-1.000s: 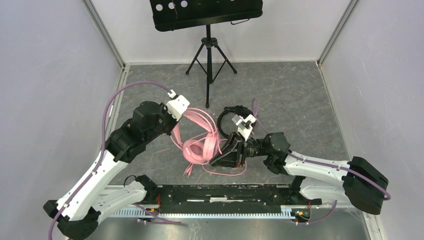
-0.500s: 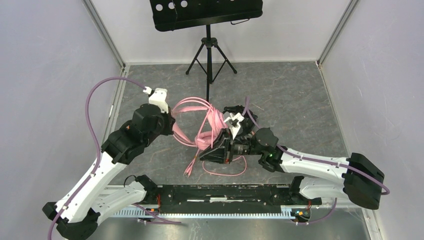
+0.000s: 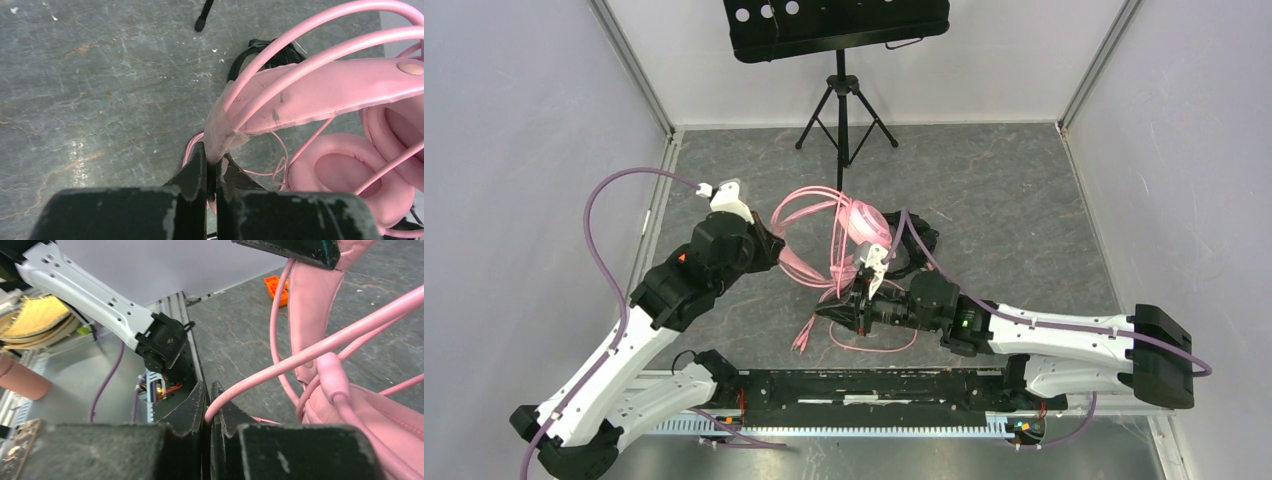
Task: Wrap the headphones
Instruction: Wrap the headphones cable around the headphones.
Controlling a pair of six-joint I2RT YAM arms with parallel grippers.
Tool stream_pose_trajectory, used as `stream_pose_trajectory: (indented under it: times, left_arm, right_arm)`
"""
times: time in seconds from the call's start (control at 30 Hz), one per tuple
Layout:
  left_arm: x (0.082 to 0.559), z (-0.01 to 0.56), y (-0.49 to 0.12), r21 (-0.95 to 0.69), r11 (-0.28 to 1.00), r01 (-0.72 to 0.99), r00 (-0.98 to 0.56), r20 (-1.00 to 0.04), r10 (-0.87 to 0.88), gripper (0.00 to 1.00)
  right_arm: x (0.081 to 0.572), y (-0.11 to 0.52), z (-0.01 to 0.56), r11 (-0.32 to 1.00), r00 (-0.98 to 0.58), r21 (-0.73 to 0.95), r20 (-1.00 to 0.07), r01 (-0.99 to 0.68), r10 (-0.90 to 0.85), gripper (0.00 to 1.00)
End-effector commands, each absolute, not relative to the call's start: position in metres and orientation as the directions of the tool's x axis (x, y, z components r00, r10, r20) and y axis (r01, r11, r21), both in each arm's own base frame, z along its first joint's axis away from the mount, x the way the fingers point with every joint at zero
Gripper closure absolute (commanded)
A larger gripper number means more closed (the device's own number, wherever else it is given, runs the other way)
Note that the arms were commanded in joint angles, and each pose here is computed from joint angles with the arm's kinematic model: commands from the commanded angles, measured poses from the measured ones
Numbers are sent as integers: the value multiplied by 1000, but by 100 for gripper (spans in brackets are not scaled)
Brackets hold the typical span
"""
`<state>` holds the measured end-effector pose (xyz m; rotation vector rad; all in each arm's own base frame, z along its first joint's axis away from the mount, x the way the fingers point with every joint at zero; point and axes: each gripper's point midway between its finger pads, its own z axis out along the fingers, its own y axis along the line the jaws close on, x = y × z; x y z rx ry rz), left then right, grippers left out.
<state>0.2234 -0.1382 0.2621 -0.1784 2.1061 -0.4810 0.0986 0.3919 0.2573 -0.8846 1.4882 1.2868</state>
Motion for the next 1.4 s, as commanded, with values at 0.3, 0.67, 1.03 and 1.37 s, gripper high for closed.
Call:
stream_pose_trajectory:
  times: [0.3,0.67,1.03,1.37]
  left_arm:
    - [250,301,-168,-585,803,114,-449,-751,-484,98]
    - [254,297,-171,-547,822,155,-428,-788,-443,98]
    - [248,325,-177,-676,727,121,-450,-690,-566,98]
    - [233,356,-185,-757,634,160,-480,-621,-620,98]
  right_arm:
    - [126,385,281,383,-98,103,-995,-918,32,100]
    - [134,400,303,390,-47,45,-999,-920,2,100]
    - [123,388,243,327,6,-48,-992,-944,-129,90]
    - [136,361,227,357,265,-298,-954,-885,-139,90]
